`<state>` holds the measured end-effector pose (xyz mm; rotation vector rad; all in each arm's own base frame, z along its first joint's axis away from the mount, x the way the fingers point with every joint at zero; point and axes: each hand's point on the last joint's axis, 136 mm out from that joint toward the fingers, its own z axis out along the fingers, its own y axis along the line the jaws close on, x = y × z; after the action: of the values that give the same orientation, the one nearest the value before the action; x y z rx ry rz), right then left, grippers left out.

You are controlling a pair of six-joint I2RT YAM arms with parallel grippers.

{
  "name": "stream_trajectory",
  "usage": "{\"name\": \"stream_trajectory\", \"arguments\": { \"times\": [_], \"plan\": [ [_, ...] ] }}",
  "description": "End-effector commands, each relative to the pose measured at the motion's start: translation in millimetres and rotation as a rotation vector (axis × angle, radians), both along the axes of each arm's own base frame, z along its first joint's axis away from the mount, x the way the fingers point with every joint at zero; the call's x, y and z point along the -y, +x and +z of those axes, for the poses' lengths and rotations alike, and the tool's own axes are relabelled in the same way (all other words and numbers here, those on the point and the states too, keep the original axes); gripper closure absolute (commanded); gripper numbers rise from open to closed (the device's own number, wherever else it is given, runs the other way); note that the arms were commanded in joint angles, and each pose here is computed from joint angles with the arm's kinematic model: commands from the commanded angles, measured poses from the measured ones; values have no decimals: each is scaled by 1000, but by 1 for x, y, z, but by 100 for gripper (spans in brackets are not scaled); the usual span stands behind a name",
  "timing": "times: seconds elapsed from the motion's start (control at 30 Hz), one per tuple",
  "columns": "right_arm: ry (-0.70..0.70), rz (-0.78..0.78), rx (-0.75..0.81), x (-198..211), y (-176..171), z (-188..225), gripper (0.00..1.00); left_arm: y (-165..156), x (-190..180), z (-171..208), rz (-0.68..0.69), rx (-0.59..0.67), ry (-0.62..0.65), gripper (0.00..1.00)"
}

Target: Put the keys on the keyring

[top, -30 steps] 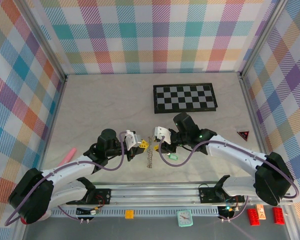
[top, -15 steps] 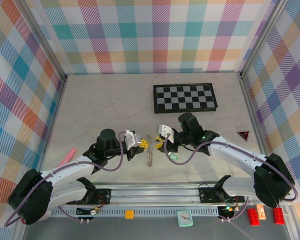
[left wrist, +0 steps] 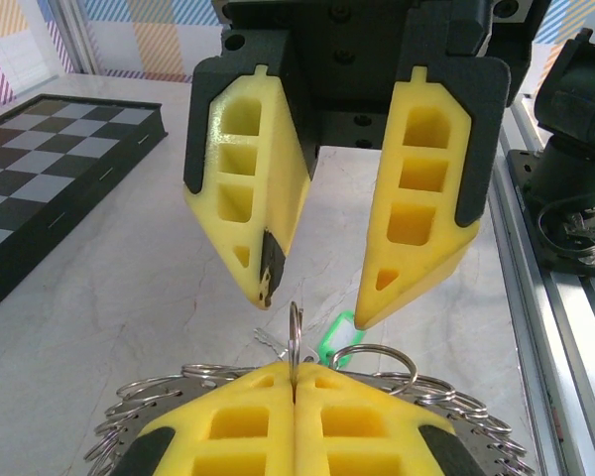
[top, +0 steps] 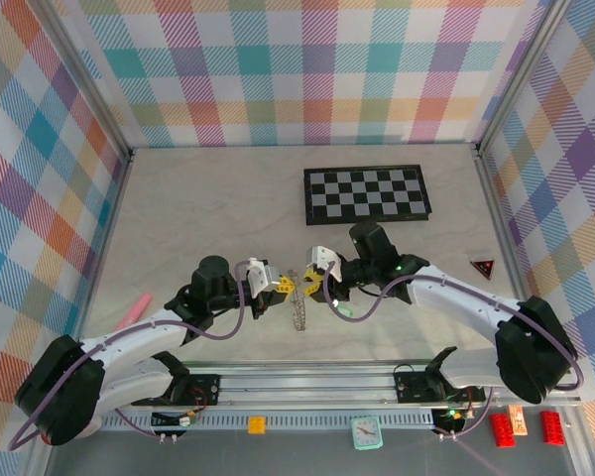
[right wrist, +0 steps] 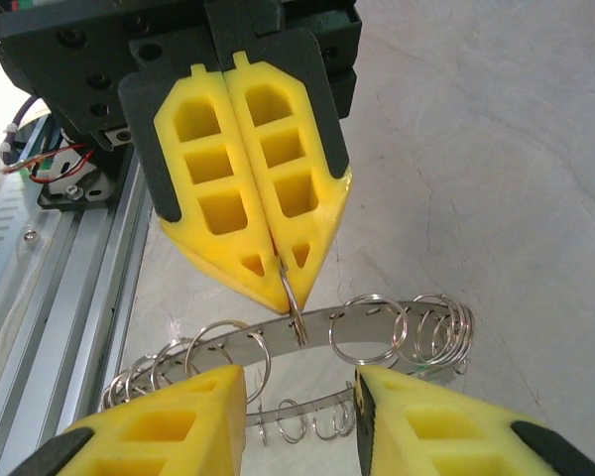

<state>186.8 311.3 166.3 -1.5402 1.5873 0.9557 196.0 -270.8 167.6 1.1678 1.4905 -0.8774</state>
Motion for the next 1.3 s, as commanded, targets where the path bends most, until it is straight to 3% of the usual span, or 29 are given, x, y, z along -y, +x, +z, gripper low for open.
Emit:
{"name": "stream_trajectory", "arguments": {
  "times": [0.0,0.37,0.6,0.83,1.07,1.27],
  "plan": [
    [68,46,16,-10,1,23,66,-3,3,14,-32,75,-41,100],
    [58,84,-19,-15,-1,19,76,-3,4,14,-38,72,-42,100],
    [76,119,-28,-18,-5,26,99,0,3,14,-18,70,-41,100],
    [-21,119,-16,-13,-7,21,100,7,0,13,35,56,-1,84],
    [-161,131,8,-11,-10,10,100,6,2,15,28,60,11,83],
    [-190,132,37,-14,-8,9,100,2,2,19,18,66,1,80]
  ]
}}
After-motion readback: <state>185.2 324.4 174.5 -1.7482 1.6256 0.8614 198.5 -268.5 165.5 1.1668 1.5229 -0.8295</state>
